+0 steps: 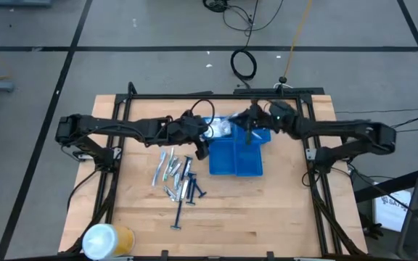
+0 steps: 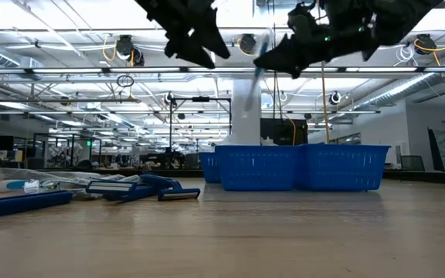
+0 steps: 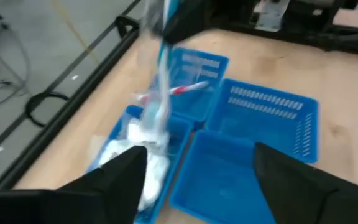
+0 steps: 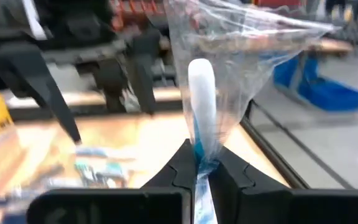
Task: Pick & Place Travel size toiletries
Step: Put the blue toothbrush into the top right blue basket
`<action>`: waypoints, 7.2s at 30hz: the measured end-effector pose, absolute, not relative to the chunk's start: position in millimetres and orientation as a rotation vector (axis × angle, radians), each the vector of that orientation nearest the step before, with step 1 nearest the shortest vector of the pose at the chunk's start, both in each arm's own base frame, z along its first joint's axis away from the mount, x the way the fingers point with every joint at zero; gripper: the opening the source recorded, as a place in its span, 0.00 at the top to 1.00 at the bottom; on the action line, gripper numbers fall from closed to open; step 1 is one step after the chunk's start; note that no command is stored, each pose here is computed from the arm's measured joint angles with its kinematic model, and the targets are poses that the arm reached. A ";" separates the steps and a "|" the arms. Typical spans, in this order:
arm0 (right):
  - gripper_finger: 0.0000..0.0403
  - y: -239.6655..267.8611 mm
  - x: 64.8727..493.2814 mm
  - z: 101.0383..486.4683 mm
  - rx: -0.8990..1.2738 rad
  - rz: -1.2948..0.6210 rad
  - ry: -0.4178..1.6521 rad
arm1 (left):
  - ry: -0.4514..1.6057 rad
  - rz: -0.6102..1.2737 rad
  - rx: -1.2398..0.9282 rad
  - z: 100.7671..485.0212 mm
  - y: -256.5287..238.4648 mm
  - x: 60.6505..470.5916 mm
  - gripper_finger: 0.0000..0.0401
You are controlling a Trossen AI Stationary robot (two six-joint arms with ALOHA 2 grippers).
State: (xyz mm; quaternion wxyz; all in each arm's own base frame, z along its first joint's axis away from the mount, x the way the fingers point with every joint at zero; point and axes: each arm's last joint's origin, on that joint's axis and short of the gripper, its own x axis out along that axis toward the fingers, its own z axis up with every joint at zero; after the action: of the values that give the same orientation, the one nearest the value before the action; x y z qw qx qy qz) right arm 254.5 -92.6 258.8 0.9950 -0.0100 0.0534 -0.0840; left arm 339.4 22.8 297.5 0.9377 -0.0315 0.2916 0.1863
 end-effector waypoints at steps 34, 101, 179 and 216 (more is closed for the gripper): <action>0.81 -92.3 190.2 222.7 0.199 -0.538 0.773 | 0.781 0.727 -0.098 273.2 52.6 321.4 0.29; 0.58 -46.0 219.9 255.5 -0.253 -0.044 0.157 | 1.514 1.067 -1.008 138.2 -56.5 204.2 0.30; 0.83 -59.3 281.6 229.8 -0.109 0.045 -0.181 | 0.434 0.146 -0.071 250.3 40.9 339.3 0.98; 0.96 -71.1 263.5 239.4 -0.088 -0.007 -0.048 | 0.429 0.386 -0.035 306.9 29.2 277.7 0.40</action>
State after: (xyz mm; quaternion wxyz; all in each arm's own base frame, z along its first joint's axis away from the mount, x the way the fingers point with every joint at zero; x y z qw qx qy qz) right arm 263.5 -71.1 239.4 0.9987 -0.0440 -0.0241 -0.0035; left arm 277.7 29.2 306.9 0.9585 -0.0173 0.2114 0.1904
